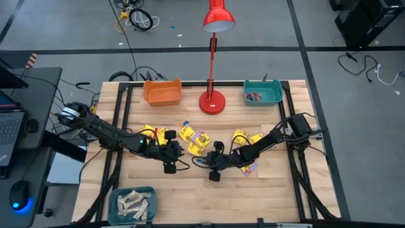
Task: Sort candy
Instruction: Put the small blue candy into the green bin
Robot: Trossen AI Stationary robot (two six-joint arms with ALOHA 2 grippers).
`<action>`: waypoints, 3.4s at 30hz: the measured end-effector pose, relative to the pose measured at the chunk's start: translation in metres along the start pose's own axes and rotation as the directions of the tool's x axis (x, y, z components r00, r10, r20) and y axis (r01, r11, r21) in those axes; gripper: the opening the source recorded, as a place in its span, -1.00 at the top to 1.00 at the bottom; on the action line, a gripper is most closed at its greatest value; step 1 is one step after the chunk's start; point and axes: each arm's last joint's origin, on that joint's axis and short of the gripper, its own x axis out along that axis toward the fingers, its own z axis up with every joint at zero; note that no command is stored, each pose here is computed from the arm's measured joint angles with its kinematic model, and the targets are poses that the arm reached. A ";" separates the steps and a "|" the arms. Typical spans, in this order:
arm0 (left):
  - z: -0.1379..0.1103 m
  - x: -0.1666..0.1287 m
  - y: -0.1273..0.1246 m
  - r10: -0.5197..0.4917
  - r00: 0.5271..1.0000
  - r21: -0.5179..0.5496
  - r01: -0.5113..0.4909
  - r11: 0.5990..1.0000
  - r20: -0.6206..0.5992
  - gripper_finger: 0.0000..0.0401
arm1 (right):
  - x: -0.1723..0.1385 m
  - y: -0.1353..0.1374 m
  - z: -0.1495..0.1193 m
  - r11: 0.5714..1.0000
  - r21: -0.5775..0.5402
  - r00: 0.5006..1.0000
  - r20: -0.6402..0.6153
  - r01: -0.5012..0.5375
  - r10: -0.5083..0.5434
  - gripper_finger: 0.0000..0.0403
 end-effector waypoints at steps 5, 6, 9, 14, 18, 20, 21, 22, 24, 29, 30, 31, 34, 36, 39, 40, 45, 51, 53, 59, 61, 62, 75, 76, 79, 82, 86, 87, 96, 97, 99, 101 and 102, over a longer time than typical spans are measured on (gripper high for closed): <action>0.000 0.000 0.000 0.000 1.000 0.000 0.000 1.000 0.000 0.56 | 0.000 0.001 0.000 1.000 0.002 1.000 -0.001 -0.002 0.002 0.71; 0.000 0.000 0.000 0.000 1.000 0.000 0.000 1.000 0.000 0.56 | 0.000 0.001 0.000 1.000 0.003 1.000 -0.001 -0.002 0.002 0.73; 0.000 0.000 0.000 0.000 1.000 0.000 0.000 1.000 0.000 0.56 | 0.000 0.001 0.000 1.000 0.001 1.000 -0.001 -0.004 0.004 0.78; 0.000 0.000 0.000 0.000 1.000 0.000 0.000 1.000 0.000 0.56 | 0.000 0.001 0.000 1.000 -0.006 1.000 -0.001 -0.008 0.008 0.89; 0.000 0.000 0.000 0.000 1.000 0.000 0.000 1.000 0.000 0.56 | -0.001 0.003 -0.001 1.000 -0.019 1.000 -0.001 -0.012 0.012 0.99; 0.000 0.000 0.000 0.000 1.000 -0.001 0.000 1.000 0.000 0.56 | -0.001 0.003 -0.001 1.000 -0.020 1.000 0.000 -0.013 0.013 0.99; 0.000 0.000 0.000 0.000 1.000 -0.001 0.000 1.000 0.000 0.56 | -0.001 0.003 -0.001 1.000 -0.020 1.000 -0.001 -0.013 0.013 0.99; 0.000 0.000 0.000 0.000 1.000 -0.001 0.000 1.000 0.000 0.56 | -0.001 0.003 -0.001 1.000 -0.020 1.000 0.000 -0.013 0.013 0.99; 0.000 0.000 0.000 0.000 1.000 -0.001 0.000 1.000 0.000 0.56 | -0.001 0.003 -0.001 1.000 -0.024 1.000 0.000 -0.013 0.013 1.00; 0.000 0.000 0.000 0.000 1.000 -0.001 0.000 1.000 0.000 0.56 | -0.001 0.003 -0.001 0.999 -0.039 1.000 0.003 -0.007 0.007 1.00; 0.000 0.000 0.000 0.000 1.000 0.000 0.000 1.000 0.000 0.56 | -0.002 0.003 0.000 0.999 -0.043 1.000 0.003 -0.008 0.008 1.00; 0.000 0.000 0.000 0.000 1.000 -0.001 0.000 1.000 0.000 0.56 | -0.002 0.003 0.000 0.999 -0.043 1.000 0.003 -0.008 0.008 1.00; 0.000 0.000 0.000 0.000 1.000 -0.001 0.000 1.000 0.001 0.56 | -0.006 0.003 0.004 0.999 -0.041 1.000 0.007 -0.012 0.013 1.00; 0.000 0.000 0.000 0.000 1.000 -0.002 0.000 1.000 0.004 0.56 | -0.010 0.003 0.007 0.999 -0.035 1.000 0.006 -0.019 0.019 1.00; 0.001 0.000 0.000 -0.001 1.000 -0.006 0.001 1.000 0.014 0.56 | -0.019 0.003 0.015 1.000 -0.022 1.000 0.006 -0.021 0.022 1.00; 0.002 0.000 0.000 -0.002 1.000 -0.009 0.002 1.000 0.019 0.56 | -0.023 0.002 0.018 1.000 -0.018 1.000 0.007 -0.022 0.022 1.00; 0.002 0.000 0.000 -0.002 1.000 -0.009 0.002 1.000 0.020 0.56 | -0.047 -0.001 0.036 1.000 -0.009 1.000 0.014 -0.023 0.024 1.00; 0.002 0.000 0.000 -0.002 1.000 -0.009 0.002 1.000 0.020 0.56 | -0.084 -0.020 0.060 1.000 0.019 1.000 0.000 0.018 -0.018 1.00; 0.002 0.000 0.000 -0.002 1.000 -0.009 0.002 1.000 0.020 0.56 | -0.096 -0.028 0.067 0.999 0.031 0.999 0.003 0.033 -0.033 1.00; 0.002 0.000 0.000 -0.002 1.000 -0.010 0.002 1.000 0.023 0.56 | -0.131 -0.058 0.083 0.990 0.073 0.992 0.003 0.122 -0.123 1.00; 0.002 0.000 0.000 -0.002 1.000 -0.010 0.002 1.000 0.023 0.56 | -0.141 -0.070 0.086 0.981 0.088 0.985 -0.002 0.172 -0.172 1.00; 0.002 0.000 0.000 -0.002 1.000 -0.010 0.003 1.000 0.023 0.56 | -0.146 -0.077 0.087 0.975 0.101 0.980 -0.009 0.200 -0.200 1.00; 0.003 0.000 0.000 -0.002 1.000 -0.012 0.003 1.000 0.027 0.56 | -0.186 -0.173 0.083 0.776 0.362 0.856 -0.189 0.516 -0.481 1.00; 0.003 0.000 0.000 -0.003 1.000 -0.011 0.003 1.000 0.027 0.56 | -0.188 -0.180 0.081 0.752 0.379 0.842 -0.208 0.539 -0.498 1.00; 0.003 0.000 0.000 -0.002 1.000 -0.011 0.003 1.000 0.027 0.56 | -0.193 -0.200 0.075 0.684 0.405 0.794 -0.278 0.607 -0.540 1.00; 0.003 0.000 0.000 -0.002 1.000 -0.011 0.003 1.000 0.027 0.56 | -0.198 -0.218 0.068 0.621 0.420 0.749 -0.338 0.662 -0.570 1.00; 0.003 0.000 0.000 -0.003 1.000 -0.011 0.003 1.000 0.026 0.56 | -0.204 -0.237 0.064 0.559 0.435 0.706 -0.375 0.706 -0.600 1.00; 0.003 0.000 0.000 -0.003 1.000 -0.011 0.003 1.000 0.027 0.56 | -0.205 -0.241 0.063 0.551 0.436 0.701 -0.381 0.711 -0.603 1.00; 0.005 0.000 0.000 -0.004 0.999 -0.015 0.005 1.000 0.047 0.56 | -0.216 -0.267 0.055 0.481 0.468 0.666 -0.425 0.741 -0.613 1.00; 0.005 0.000 0.000 -0.004 0.999 -0.015 0.005 1.000 0.047 0.56 | -0.217 -0.269 0.054 0.477 0.471 0.665 -0.428 0.742 -0.613 1.00; 0.005 0.000 0.000 -0.004 0.999 -0.015 0.005 1.000 0.047 0.56 | -0.216 -0.271 0.053 0.467 0.480 0.662 -0.422 0.742 -0.619 1.00; 0.005 0.000 0.000 -0.004 0.999 -0.015 0.005 1.000 0.047 0.56 | -0.213 -0.273 0.048 0.465 0.487 0.663 -0.407 0.739 -0.628 1.00; 0.005 0.000 0.000 -0.004 0.999 -0.014 0.005 1.000 0.047 0.56 | -0.211 -0.274 0.045 0.468 0.486 0.664 -0.404 0.739 -0.629 1.00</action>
